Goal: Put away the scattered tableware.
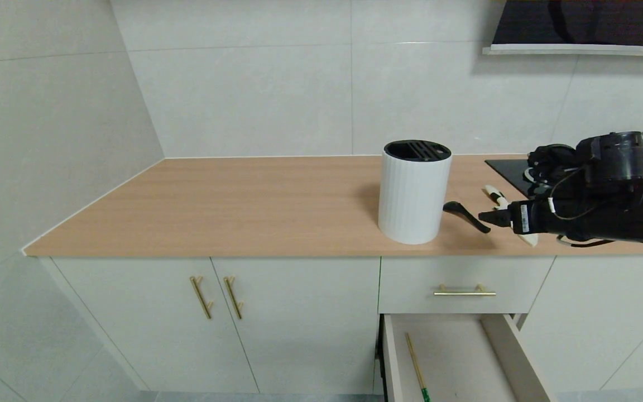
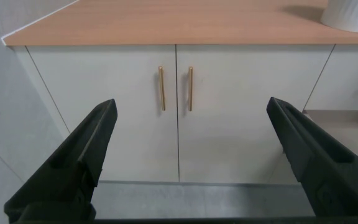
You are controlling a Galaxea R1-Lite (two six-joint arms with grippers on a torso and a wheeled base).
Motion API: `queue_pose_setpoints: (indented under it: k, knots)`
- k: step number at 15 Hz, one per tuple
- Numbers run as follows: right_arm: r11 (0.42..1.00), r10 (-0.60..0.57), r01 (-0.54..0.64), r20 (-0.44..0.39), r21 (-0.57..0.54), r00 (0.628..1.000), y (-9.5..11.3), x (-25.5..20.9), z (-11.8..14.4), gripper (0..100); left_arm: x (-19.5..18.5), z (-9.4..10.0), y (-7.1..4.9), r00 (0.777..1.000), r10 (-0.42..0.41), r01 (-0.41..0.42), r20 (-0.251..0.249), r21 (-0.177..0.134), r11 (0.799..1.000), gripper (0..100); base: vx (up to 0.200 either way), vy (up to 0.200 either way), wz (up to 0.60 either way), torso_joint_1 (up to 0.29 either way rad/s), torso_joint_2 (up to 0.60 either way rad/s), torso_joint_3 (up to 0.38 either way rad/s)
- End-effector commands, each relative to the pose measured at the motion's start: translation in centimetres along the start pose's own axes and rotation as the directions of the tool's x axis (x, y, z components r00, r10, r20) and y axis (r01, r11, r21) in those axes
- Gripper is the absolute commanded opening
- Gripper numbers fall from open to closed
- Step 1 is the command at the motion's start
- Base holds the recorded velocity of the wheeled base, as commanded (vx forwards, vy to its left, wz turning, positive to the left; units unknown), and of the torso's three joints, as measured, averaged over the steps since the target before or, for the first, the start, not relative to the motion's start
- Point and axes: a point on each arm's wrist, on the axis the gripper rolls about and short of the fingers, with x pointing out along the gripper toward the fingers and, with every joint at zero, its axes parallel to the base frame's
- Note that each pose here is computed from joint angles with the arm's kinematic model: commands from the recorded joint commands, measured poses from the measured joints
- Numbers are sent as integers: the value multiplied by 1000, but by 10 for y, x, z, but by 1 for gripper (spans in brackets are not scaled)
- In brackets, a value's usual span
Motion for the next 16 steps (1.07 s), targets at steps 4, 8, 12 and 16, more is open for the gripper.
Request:
queue_pose_setpoints:
  k: [4, 8, 12, 16]
  knots:
    - [999, -19, 18, -23, -46, 1000, -22, 87, -13, 100, 0, 0, 0, 1000, 0, 0, -2, 0, 1000, 100, 0, 0, 0, 0, 0, 0]
    - [996, -18, 17, -10, -84, 1000, -26, 124, -37, 100, 0, 0, 0, 1000, 0, 0, 0, 0, 1000, 100, 0, 0, 0, 0, 0, 0]
    - [997, -27, 27, 11, -75, 1000, -32, 137, -39, 100, 0, 0, 0, 1000, 0, 0, 0, 0, 1000, 100, 0, 0, 0, 0, 0, 0]
    - [996, -59, 60, 27, -61, 998, -44, 145, -37, 100, 0, 0, 0, 1000, 0, 0, 0, 0, 1000, 100, 0, 0, 0, 0, 0, 0]
